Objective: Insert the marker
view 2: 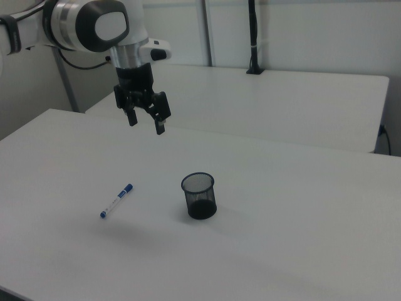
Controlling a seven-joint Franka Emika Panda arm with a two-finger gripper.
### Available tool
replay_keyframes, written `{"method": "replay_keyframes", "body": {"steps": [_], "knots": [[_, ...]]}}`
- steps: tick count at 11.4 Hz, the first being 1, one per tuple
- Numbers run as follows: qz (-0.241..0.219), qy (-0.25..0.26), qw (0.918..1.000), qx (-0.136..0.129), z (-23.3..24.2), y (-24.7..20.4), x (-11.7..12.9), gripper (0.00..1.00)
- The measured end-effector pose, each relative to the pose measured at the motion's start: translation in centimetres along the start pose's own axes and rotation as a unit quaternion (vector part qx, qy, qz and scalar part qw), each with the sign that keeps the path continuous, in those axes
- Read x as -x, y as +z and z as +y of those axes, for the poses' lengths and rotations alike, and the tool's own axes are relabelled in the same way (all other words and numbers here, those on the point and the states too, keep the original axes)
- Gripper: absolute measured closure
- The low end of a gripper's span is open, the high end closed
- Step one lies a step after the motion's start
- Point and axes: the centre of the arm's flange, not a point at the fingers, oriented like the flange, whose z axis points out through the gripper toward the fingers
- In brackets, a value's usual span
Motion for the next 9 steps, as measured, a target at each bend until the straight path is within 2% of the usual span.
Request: {"method": "replay_keyframes", "body": {"steps": [9], "knots": [[-0.002,0.001,1.0000,0.000,0.12,0.15,-0.05,0.00]]}}
